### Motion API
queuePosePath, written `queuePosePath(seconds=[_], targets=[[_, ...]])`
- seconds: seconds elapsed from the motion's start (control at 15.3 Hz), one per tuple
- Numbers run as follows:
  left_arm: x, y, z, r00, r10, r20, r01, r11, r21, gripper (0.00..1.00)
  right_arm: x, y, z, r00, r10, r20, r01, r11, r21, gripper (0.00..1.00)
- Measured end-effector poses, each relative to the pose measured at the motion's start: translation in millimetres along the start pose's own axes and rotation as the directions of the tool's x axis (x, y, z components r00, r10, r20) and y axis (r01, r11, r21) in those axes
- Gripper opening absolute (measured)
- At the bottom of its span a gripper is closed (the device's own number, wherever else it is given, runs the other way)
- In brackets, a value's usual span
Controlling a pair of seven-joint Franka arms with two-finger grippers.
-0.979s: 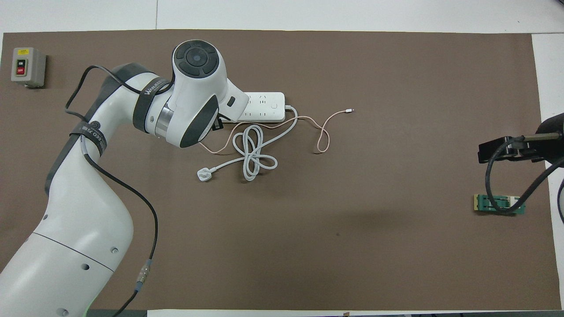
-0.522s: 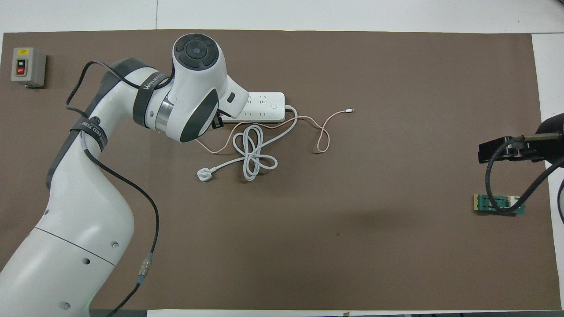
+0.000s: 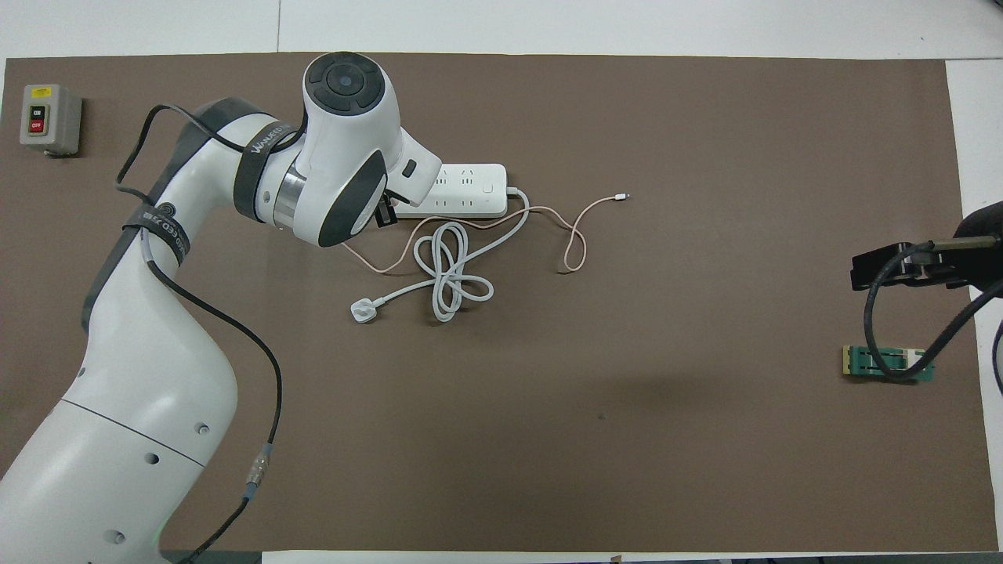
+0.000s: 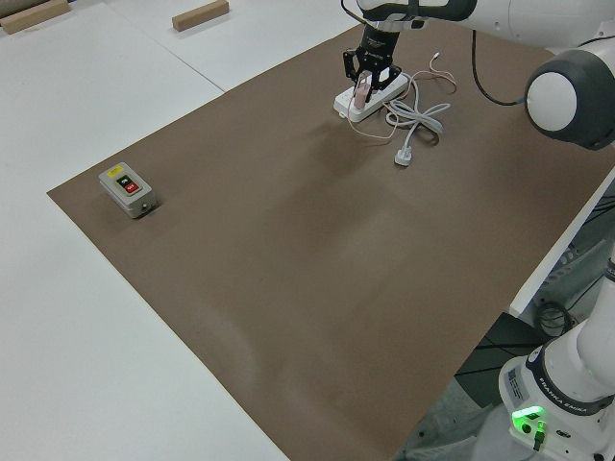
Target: Plug charger into power strip
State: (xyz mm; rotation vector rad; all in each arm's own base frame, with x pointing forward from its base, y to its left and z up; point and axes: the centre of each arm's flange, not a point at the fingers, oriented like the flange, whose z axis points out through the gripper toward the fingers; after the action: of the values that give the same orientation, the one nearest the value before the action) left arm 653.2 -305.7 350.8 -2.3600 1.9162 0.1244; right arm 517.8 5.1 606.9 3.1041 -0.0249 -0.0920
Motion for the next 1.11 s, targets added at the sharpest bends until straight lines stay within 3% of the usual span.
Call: queuePosePath(seconds=[0.26,1.11], targets=[[0.2,-0.3,0.2,0.996,0.092,-0.002,-0.092,0.996,0.002,0.29,0.0,0.2,0.0,1.000,0.000,0.000,0.000,1.000,0.000,1.00],[2.2,0.4,9.9,0.988,0.157,0.001,-0.157,0.988,0.009,0.29,-0.2,-0.8,-0.8,1.000,-0.001,-0.002,0.001,1.000,0.000,1.00]])
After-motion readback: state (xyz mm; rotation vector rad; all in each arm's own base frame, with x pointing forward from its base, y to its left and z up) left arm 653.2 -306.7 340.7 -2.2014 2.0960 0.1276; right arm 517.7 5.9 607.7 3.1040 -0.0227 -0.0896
